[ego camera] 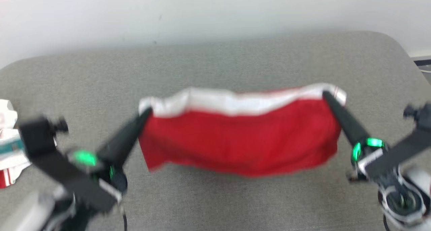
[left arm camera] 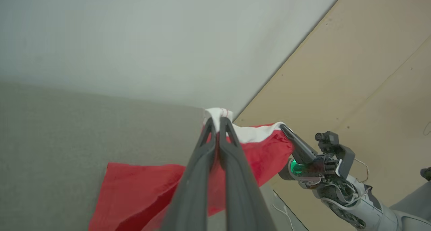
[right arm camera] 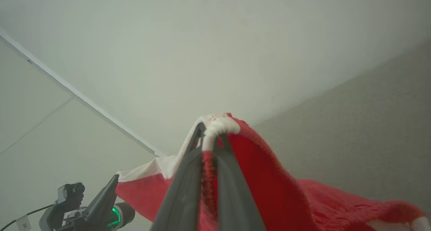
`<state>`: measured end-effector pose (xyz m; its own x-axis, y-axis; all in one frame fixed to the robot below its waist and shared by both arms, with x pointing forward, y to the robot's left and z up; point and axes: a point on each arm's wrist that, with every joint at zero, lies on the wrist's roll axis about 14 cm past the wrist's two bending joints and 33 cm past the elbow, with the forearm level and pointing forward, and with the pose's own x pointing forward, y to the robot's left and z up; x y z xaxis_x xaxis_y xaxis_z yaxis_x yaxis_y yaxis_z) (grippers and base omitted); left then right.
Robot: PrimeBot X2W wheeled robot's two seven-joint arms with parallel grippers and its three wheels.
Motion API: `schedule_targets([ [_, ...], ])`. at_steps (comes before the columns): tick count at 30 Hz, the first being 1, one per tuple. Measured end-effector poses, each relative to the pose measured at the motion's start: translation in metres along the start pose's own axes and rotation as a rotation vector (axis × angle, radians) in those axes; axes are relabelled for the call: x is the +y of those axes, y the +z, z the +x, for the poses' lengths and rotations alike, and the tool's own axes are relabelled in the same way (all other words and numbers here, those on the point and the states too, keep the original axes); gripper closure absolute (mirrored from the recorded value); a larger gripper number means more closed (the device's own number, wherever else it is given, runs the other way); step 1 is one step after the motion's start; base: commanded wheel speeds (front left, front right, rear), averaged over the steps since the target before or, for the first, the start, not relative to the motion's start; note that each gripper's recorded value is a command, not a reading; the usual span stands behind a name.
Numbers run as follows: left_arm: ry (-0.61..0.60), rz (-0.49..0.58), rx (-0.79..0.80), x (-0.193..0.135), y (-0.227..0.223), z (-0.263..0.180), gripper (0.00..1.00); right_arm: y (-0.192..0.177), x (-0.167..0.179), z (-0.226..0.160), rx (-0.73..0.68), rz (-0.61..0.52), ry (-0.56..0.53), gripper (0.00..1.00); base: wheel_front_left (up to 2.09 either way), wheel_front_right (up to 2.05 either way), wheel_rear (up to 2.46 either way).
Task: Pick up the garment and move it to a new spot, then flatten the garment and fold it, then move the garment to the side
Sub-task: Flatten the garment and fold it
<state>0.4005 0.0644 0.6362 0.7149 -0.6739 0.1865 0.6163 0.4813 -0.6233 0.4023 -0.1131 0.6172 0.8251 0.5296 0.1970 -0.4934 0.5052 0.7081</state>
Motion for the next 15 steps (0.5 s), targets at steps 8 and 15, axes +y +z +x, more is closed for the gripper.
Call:
schedule_targets([
  [8,0.076,-0.22,0.26,0.01,-0.082,-0.039,1.0,-0.061,-0.025,-0.04,0.253,0.17,-0.101,1.0,0.0,0.0,0.0],
  [15,0.213,-0.288,0.434,0.062,-0.115,-0.03,1.0,-0.088,-0.036,-0.02,0.415,0.213,-0.091,1.0,0.0,0.0,0.0],
])
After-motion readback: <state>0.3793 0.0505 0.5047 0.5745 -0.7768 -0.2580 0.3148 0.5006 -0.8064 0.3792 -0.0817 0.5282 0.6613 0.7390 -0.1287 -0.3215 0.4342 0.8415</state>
